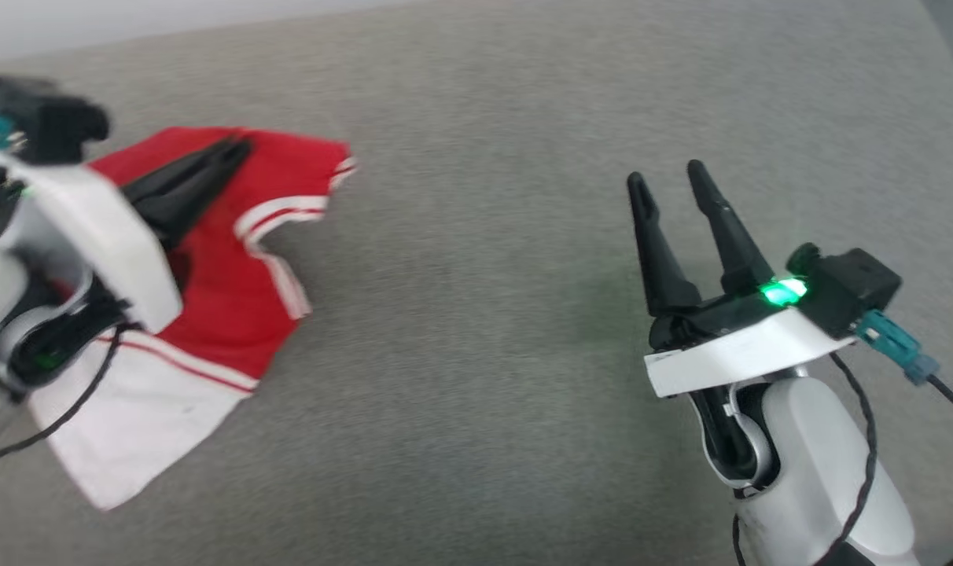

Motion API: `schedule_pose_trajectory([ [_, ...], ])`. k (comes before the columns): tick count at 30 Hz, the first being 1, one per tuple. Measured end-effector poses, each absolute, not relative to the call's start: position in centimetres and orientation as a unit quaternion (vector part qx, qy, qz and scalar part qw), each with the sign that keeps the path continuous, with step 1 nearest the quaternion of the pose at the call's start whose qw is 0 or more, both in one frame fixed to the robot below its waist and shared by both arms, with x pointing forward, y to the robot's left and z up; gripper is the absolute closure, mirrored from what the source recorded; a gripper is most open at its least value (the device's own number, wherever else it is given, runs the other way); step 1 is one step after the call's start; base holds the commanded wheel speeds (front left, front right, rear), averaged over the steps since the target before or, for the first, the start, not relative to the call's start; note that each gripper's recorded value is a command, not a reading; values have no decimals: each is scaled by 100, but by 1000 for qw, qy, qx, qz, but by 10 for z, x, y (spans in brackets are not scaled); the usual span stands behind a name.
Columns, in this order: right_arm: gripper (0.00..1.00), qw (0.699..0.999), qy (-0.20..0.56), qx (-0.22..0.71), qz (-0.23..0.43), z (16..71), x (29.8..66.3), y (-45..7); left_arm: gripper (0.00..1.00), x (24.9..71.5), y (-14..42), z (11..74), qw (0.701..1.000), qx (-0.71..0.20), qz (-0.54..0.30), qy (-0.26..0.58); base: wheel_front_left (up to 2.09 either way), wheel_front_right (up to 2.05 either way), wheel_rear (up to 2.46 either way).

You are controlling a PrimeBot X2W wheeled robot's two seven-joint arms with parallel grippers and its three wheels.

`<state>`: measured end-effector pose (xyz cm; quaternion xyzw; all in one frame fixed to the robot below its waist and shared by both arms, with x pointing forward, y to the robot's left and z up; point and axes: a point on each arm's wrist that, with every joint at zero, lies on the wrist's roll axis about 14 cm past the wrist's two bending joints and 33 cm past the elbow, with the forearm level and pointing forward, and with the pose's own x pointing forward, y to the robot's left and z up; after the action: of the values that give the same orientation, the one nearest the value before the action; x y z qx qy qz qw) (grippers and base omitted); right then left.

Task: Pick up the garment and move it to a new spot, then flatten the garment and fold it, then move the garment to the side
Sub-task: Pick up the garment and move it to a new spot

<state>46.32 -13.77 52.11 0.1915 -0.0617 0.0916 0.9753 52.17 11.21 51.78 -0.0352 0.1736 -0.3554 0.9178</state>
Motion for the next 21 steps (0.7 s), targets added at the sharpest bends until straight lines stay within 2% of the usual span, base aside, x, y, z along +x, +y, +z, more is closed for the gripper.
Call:
schedule_pose_trajectory([
  [7, 0, 975, -71, 212, 4, 519, 438, -198, 100, 531, -15, 539, 852, -23, -505, 134, 0, 0, 0],
  [8, 0, 975, -71, 212, 4, 519, 438, -198, 100, 531, -15, 539, 852, -23, -505, 134, 0, 0, 0],
  [12, 0, 973, -66, 216, -37, 512, 422, -223, 100, 512, -72, 545, 807, -45, -577, 118, 0, 0, 0],
  [16, 0, 971, -59, 223, -67, 506, 411, -239, 100, 497, -93, 524, 777, -44, -611, 144, 0, 0, 0],
  [21, 0, 969, -58, 224, -83, 504, 404, -248, 100, 494, -83, 470, 768, -22, -602, 217, 0, 0, 0],
])
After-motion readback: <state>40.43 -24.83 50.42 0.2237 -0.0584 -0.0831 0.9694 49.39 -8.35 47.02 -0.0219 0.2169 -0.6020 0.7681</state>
